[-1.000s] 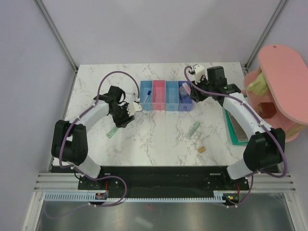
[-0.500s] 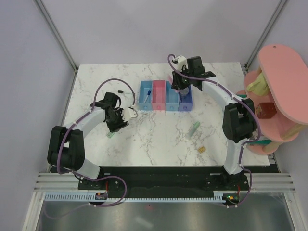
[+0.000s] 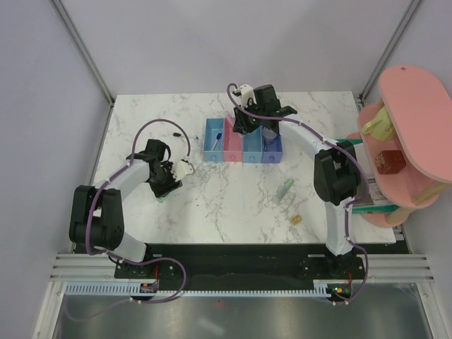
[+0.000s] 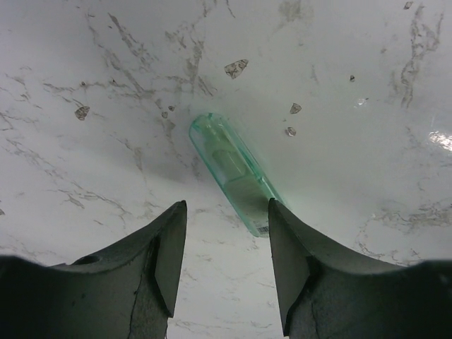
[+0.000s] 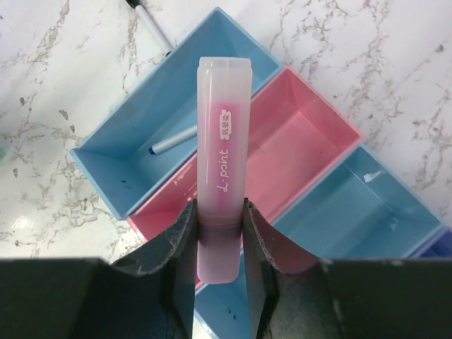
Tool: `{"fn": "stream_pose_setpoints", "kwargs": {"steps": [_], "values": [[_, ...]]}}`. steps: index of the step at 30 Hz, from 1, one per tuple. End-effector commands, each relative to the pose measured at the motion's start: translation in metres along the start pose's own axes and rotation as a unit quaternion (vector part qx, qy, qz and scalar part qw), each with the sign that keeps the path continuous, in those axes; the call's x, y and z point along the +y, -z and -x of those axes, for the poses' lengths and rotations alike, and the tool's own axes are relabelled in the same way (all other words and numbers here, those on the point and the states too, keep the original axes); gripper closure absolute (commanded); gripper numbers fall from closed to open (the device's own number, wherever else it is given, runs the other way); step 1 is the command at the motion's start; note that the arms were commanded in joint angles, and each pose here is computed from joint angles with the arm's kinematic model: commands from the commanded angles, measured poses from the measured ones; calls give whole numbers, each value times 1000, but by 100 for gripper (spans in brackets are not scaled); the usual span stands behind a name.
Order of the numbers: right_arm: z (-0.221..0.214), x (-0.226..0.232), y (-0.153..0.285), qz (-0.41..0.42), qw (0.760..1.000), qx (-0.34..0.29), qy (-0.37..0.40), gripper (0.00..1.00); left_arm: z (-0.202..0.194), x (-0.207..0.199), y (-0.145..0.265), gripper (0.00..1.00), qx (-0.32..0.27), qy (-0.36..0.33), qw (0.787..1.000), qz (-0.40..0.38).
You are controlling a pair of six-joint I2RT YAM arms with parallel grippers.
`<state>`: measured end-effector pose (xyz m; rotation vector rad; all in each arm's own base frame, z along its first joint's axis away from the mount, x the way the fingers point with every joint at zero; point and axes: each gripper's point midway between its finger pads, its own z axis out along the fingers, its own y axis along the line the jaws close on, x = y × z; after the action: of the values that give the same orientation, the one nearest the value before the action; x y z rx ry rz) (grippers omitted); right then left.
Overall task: Sort the stationery into containers
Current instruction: Place the stationery in the storage box.
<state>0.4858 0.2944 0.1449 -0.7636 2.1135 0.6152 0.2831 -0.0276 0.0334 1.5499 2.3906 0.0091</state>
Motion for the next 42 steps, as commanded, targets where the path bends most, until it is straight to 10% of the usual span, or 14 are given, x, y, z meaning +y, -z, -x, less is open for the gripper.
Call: {"fn": "stream_pose_setpoints", "kwargs": {"steps": [1,12,26,42], "values": [[18,12,-14,16,999,-25,10,91,3,-1,1,43,-18,-24,1000,0],[-13,7,-30,14,1000,-2,6,90,-5,-18,-16,46,-12,-7,999,-35],[-27,4,-37,10,1000,11,10,86,-5,-28,-27,97,-17,6,998,-63],[-37,3,-53,7,1000,22,19,76,50,-7,22,98,-116,54,991,-46]]}}
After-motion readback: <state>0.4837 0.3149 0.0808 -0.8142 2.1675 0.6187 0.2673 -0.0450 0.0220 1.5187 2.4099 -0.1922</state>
